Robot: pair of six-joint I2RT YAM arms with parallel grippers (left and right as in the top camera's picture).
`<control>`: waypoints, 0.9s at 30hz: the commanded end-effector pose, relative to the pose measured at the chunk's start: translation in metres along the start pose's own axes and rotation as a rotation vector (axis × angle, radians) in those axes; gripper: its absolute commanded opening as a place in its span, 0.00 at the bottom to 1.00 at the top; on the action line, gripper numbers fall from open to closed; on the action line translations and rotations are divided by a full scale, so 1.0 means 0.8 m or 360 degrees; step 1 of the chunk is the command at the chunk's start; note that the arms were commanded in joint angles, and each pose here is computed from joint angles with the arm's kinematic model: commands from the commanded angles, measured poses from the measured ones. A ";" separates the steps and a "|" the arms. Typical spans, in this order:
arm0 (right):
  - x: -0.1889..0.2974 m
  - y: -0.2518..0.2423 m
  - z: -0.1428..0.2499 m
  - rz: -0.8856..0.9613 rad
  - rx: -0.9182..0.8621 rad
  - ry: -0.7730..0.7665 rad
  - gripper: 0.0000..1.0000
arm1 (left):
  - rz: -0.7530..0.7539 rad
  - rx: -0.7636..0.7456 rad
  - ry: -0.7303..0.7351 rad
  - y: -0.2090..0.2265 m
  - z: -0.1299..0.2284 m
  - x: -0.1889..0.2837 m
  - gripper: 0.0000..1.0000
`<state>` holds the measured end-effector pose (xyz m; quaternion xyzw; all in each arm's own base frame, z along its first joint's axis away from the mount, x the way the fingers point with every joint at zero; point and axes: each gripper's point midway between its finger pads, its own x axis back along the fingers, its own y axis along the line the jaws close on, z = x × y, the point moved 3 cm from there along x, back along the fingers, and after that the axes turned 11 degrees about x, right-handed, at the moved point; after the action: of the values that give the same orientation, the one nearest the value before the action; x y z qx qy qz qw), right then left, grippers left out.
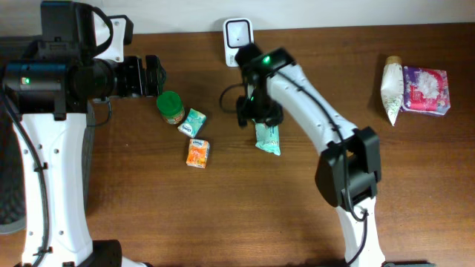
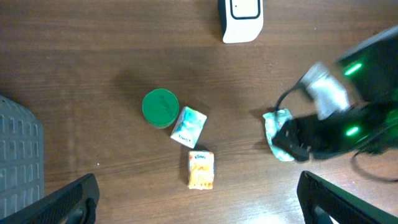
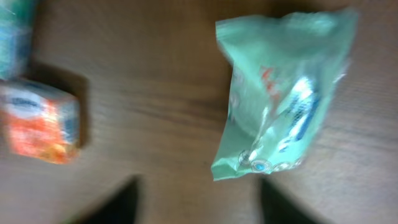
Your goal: Scan the item barcode
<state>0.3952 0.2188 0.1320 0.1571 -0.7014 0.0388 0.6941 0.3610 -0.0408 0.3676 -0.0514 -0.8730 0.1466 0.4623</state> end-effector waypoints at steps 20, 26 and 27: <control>-0.100 -0.049 0.020 -0.0076 0.0085 0.0063 0.04 | 0.0006 0.0010 -0.0008 0.000 -0.002 0.001 0.99; -0.016 -0.026 -0.061 -0.0126 0.0124 -0.0366 0.04 | 0.0006 0.0010 -0.0008 0.000 -0.002 0.001 0.99; 0.002 -0.020 -0.087 -0.0138 0.0154 -0.0524 0.04 | 0.0006 0.0010 -0.0008 0.000 -0.002 0.001 0.99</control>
<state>0.4396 0.2050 0.0913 0.2015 -0.7477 0.0274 0.6321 0.3610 -0.0408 0.3676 -0.0515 -0.8731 0.1464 0.4623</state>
